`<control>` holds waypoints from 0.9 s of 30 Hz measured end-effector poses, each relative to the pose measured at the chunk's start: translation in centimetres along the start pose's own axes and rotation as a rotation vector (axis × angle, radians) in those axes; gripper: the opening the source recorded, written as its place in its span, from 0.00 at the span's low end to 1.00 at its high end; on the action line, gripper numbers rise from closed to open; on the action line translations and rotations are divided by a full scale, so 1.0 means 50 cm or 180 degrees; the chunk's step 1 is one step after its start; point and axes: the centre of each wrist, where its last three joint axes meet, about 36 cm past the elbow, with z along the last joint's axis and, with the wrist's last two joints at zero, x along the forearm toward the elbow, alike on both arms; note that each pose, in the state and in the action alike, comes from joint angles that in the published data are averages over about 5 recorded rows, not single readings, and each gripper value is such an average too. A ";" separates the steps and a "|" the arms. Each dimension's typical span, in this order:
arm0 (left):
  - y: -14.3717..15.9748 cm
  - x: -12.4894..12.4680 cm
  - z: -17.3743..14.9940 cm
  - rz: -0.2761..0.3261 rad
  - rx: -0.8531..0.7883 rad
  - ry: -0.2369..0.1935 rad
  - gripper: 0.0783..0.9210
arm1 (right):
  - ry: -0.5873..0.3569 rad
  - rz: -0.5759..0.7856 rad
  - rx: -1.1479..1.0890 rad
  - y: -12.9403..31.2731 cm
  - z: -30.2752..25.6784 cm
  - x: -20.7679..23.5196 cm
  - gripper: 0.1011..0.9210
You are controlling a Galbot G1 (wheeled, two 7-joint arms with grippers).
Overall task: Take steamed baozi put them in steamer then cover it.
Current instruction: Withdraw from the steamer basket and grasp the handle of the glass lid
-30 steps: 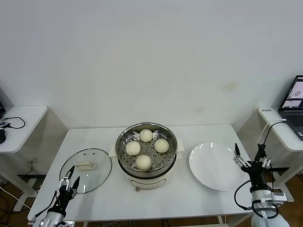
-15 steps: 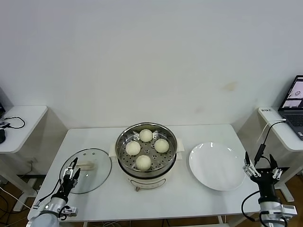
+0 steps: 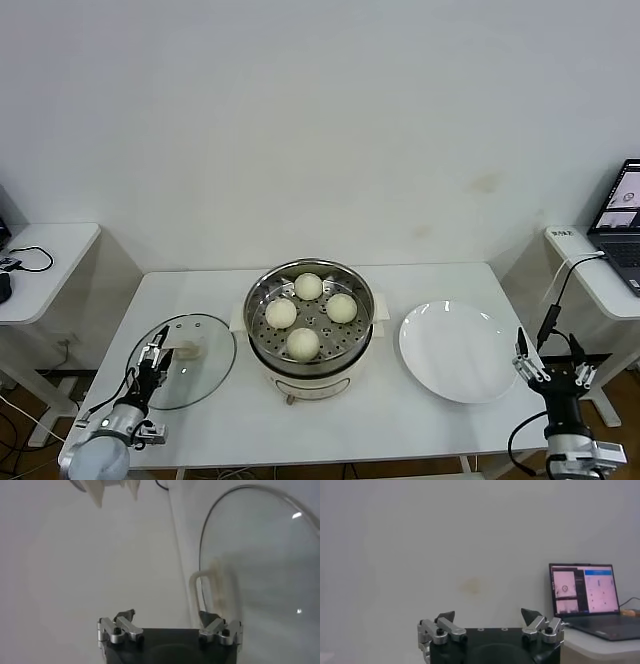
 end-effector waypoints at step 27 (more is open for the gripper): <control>-0.001 -0.069 0.002 0.0094 0.0026 0.0029 0.88 | 0.0048 -0.0016 -0.0016 0.012 0.012 0.017 0.88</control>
